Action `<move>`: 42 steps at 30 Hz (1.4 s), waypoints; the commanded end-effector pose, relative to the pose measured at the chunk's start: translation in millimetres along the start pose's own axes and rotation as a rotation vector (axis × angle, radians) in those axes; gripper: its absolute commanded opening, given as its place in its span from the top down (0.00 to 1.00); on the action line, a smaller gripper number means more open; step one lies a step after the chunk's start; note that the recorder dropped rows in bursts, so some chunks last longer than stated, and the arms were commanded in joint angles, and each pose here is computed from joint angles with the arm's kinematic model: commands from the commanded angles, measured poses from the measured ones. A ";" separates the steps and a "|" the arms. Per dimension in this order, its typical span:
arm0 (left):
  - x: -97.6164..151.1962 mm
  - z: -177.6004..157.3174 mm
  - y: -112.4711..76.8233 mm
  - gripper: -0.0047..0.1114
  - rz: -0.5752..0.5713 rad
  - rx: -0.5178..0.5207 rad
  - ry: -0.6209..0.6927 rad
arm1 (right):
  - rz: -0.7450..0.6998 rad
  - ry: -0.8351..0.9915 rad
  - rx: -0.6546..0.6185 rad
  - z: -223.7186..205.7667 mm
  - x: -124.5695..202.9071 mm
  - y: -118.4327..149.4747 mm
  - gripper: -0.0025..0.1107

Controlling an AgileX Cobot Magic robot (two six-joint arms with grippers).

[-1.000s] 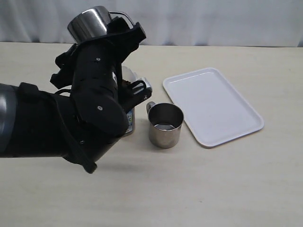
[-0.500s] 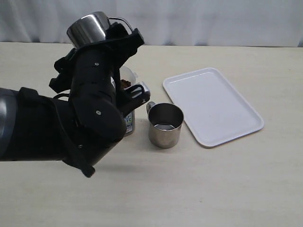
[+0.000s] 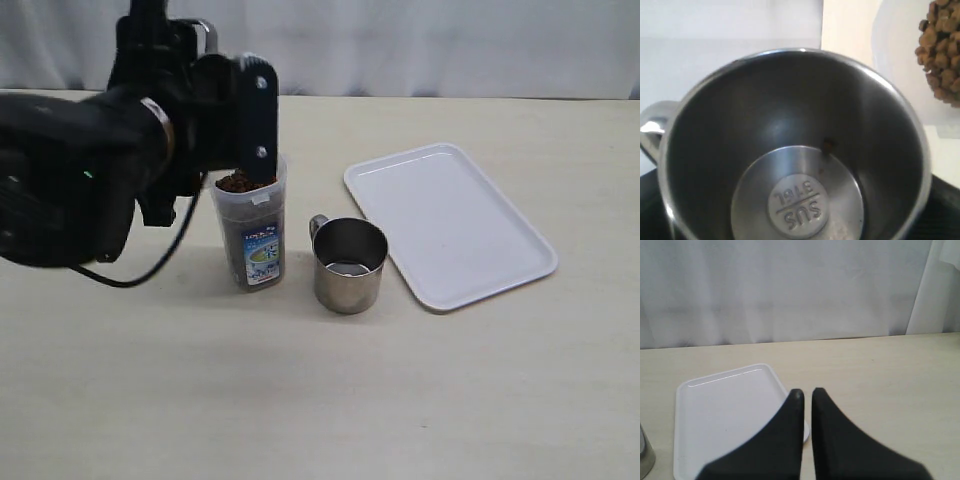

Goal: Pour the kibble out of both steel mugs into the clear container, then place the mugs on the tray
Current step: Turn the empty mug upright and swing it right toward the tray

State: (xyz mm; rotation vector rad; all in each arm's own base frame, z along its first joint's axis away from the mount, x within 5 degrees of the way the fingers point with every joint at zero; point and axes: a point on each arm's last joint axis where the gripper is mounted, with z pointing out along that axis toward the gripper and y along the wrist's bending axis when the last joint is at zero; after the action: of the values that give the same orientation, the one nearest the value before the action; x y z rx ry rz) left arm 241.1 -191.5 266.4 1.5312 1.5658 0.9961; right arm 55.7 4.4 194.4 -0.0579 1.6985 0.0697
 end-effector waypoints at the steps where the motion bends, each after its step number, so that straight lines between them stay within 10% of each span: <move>1: 18.9 -6.5 19.9 0.96 -0.208 0.092 -0.153 | -0.007 -0.001 0.000 0.0 0.7 0.0 0.94; 7: 38.2 1.7 24.3 0.96 -0.403 0.200 -0.308 | -0.007 -0.001 0.000 0.0 0.7 0.0 0.94; 14: 82.4 27.1 -16.1 0.96 -0.662 0.217 -0.421 | -0.007 -0.001 0.000 0.0 0.7 0.0 0.94; 23: 97.1 7.9 -23.4 0.96 -0.972 0.080 -0.910 | -0.007 -0.001 0.000 0.0 0.7 0.0 0.94; 27: 75.0 -10.1 -6.1 0.96 -0.936 0.114 -1.159 | -0.007 -0.001 0.000 0.0 0.7 0.0 0.94; 37: -41.6 -10.1 33.3 0.96 -0.977 0.320 -1.170 | -0.007 -0.001 0.000 0.0 0.7 0.0 0.94; 42: -100.7 27.7 23.8 0.96 -0.966 0.413 -1.144 | -0.007 -0.001 0.000 0.0 0.7 0.0 0.94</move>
State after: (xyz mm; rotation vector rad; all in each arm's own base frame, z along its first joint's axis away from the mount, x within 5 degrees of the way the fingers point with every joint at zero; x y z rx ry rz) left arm 263.8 -263.3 290.8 0.9885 1.2634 -0.6465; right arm 55.7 4.4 194.4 -0.0579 1.6985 0.0697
